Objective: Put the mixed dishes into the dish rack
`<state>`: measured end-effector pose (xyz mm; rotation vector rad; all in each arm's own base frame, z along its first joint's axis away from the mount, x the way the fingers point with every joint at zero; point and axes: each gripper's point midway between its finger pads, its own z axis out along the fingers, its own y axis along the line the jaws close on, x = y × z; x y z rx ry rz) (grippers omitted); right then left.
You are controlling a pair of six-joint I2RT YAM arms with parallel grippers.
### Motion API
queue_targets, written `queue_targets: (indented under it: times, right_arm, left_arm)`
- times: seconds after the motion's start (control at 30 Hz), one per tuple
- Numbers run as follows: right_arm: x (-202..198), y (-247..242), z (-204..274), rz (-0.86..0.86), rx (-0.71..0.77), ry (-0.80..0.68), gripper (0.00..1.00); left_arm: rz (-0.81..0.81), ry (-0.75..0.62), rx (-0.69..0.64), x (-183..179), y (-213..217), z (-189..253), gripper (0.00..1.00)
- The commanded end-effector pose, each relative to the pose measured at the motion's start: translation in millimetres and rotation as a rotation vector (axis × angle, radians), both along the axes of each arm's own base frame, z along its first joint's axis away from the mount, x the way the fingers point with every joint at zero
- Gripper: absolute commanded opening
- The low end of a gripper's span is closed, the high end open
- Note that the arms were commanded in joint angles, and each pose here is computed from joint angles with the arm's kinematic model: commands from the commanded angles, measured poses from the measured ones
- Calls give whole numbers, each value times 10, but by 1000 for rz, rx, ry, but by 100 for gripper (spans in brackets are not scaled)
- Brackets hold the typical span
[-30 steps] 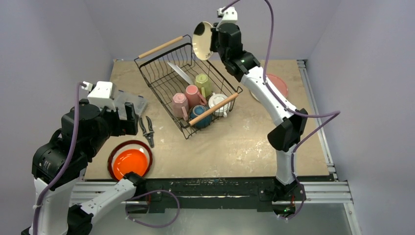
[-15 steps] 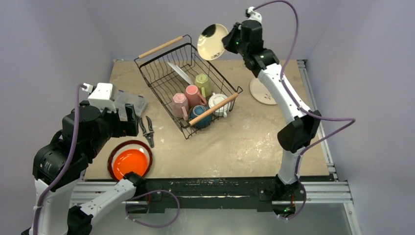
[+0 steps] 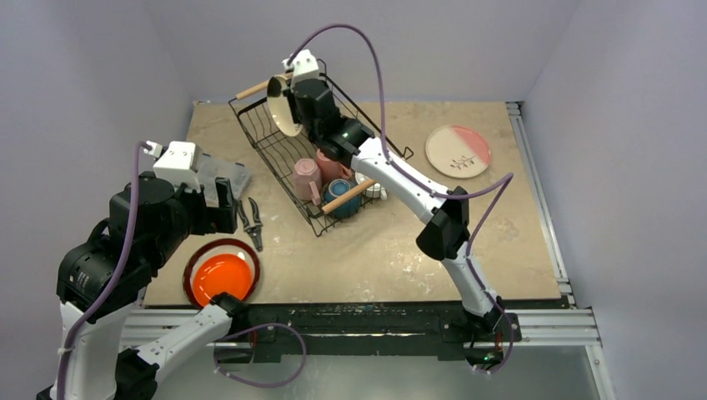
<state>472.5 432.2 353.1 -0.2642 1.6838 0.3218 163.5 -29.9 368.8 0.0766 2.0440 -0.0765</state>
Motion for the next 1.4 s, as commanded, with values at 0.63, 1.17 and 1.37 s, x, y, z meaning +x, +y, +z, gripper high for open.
queue_targets:
  times: [0.63, 1.17, 1.37]
  right_arm:
    - [408, -113, -22, -155, -275, -265, 0]
    - [537, -280, -12, -165, -344, -286, 0]
    - [457, -3, -49, -81, -274, -274, 0]
  left_arm:
    - [8, 0, 39, -66, 96, 67, 100]
    - [4, 8, 49, -72, 100, 39, 100]
    - [-1, 17, 62, -58, 96, 25, 100]
